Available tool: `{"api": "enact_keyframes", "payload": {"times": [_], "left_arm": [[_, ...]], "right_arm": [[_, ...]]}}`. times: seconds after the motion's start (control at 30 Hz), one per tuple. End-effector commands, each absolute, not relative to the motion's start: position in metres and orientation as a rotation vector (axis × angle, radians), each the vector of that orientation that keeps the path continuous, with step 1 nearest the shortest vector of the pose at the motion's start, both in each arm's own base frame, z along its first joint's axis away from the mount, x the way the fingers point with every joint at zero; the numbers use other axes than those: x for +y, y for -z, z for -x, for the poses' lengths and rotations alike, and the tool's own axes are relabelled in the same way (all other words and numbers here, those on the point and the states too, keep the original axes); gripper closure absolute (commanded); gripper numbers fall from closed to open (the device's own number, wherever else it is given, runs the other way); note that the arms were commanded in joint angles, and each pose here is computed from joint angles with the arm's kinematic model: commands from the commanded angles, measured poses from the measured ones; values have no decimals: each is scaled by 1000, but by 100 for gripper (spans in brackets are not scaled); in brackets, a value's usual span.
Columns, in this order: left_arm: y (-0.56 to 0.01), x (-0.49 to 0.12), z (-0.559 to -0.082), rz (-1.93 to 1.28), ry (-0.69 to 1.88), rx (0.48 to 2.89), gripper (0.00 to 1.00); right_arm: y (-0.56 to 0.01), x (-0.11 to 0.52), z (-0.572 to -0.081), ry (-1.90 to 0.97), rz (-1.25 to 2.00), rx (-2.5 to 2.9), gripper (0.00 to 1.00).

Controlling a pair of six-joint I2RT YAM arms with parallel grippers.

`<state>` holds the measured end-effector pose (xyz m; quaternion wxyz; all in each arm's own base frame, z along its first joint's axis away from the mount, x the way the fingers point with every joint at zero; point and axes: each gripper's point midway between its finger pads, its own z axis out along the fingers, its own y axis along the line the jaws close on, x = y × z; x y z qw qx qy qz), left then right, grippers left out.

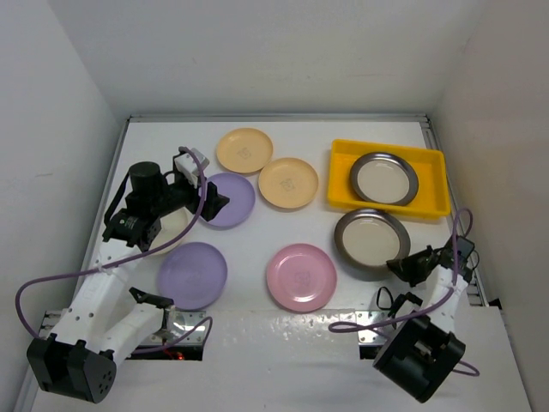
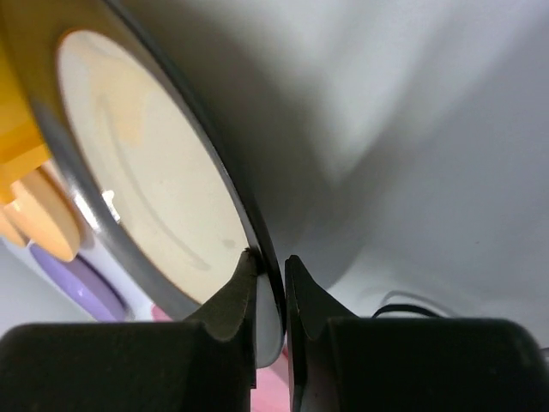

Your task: Place the plates into the plastic bin on the countertop

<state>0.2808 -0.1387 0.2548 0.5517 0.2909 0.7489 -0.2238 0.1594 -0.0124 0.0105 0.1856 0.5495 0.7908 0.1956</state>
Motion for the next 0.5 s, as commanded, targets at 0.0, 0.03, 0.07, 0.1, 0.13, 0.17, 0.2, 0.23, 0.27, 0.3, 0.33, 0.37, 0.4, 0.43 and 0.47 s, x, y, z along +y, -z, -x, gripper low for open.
{"api": "enact_keyframes", "payload": {"times": [0.0, 0.03, 0.07, 0.1, 0.13, 0.17, 0.2, 0.23, 0.27, 0.3, 0.33, 0.37, 0.4, 0.43, 0.47], "left_arm": [[-271, -144, -276, -697, 553, 1724, 9], [-271, -144, -276, -697, 553, 1724, 9], [-271, -144, -276, -697, 553, 1724, 9], [-271, -144, -276, -697, 553, 1724, 9], [-275, -144, -276, -705, 544, 1711, 9], [-275, -144, -276, -705, 544, 1711, 9], [-275, -144, -276, -705, 544, 1711, 9], [-275, -144, -276, -705, 544, 1711, 9], [-275, -147, -275, -713, 551, 1708, 9], [-275, -147, -275, -713, 551, 1708, 9], [-275, -148, -274, -727, 553, 1701, 9], [-277, -148, -276, -727, 553, 1701, 9], [-277, -148, -276, -727, 553, 1701, 9], [-277, -148, -276, -727, 553, 1701, 9], [-274, -148, -278, -727, 556, 1712, 9]], "right_arm": [[-30, -10, -158, -568, -1515, 2255, 100], [-36, -8, -160, -587, -1495, 2261, 100], [-51, -2, -167, -649, -1441, 2266, 100], [-53, 3, -166, -676, -1434, 2278, 100], [-60, 10, -169, -731, -1387, 2278, 100], [-66, 17, -172, -780, -1349, 2284, 100], [-70, 21, -172, -790, -1318, 2289, 100], [-73, 25, -173, -810, -1293, 2292, 100], [-75, 29, -173, -816, -1243, 2311, 100], [-79, 34, -171, -826, -1206, 2327, 100], [-83, 36, -173, -826, -1170, 2331, 100], [-88, 45, -170, -860, -1113, 2364, 100], [-93, 48, -171, -875, -1083, 2369, 100], [-95, 51, -169, -892, -1069, 2381, 100], [-97, 56, -168, -906, -1022, 2402, 100]]}}
